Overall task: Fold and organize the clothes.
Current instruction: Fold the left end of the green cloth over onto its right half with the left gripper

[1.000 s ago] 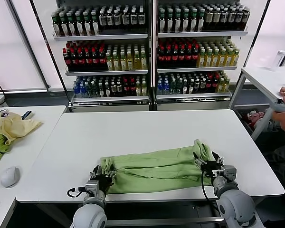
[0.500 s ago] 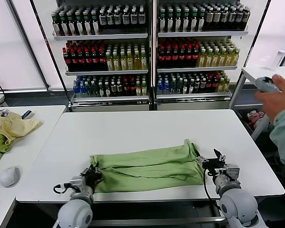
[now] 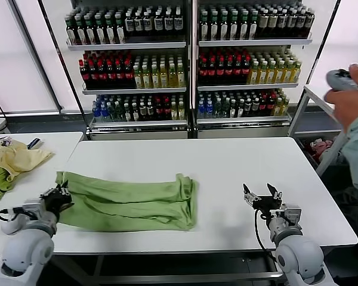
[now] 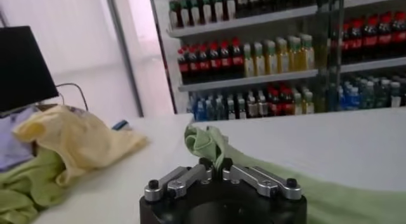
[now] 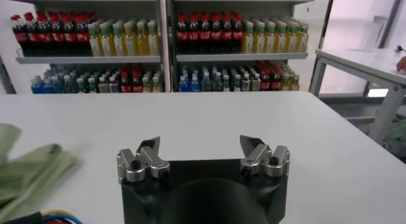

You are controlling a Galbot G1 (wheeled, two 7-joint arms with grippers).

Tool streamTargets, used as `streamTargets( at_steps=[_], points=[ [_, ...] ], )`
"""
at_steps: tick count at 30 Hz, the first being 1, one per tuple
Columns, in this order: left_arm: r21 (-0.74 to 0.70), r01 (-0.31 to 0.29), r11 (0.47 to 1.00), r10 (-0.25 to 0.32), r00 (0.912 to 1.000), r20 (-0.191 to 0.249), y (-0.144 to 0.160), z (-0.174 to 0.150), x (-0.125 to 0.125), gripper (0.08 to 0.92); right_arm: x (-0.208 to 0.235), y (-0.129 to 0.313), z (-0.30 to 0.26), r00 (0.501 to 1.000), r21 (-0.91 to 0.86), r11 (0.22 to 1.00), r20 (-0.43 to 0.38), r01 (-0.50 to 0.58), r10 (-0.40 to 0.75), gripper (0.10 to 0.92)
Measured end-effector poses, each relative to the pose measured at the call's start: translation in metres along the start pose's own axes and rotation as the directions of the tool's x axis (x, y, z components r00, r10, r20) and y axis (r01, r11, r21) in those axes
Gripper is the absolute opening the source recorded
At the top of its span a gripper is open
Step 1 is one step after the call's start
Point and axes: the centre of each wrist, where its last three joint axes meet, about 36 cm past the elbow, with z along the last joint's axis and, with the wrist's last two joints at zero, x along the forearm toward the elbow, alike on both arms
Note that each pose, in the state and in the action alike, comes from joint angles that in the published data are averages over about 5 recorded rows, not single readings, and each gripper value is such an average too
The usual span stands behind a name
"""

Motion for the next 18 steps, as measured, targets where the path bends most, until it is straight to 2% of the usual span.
streamTargets(
  at_steps=[4,7,13,18],
  points=[
    [0.055,-0.071,0.996,0.070,0.9973,0.025,-0.011,-0.018,0.013,0.122,0.003,0.000,-0.001,1.000,0.006,1.000,0.005,0.001,-0.001,0.823],
    [0.106,-0.140,0.984,0.137,0.9899,0.035,-0.030,-0.025,0.022,0.122,0.005,0.000,-0.002,1.000,0.010,1.000,0.008,0.004,-0.004,0.823],
    [0.205,-0.263,0.943,0.264,0.9643,0.024,-0.075,-0.024,0.030,0.122,0.009,0.000,-0.002,1.000,0.018,1.000,0.010,0.011,-0.011,0.823],
    [0.259,-0.329,0.908,0.341,0.9401,0.000,-0.114,-0.018,0.027,0.122,0.009,0.000,-0.002,1.000,0.022,1.000,0.013,0.014,-0.014,0.823]
  ],
)
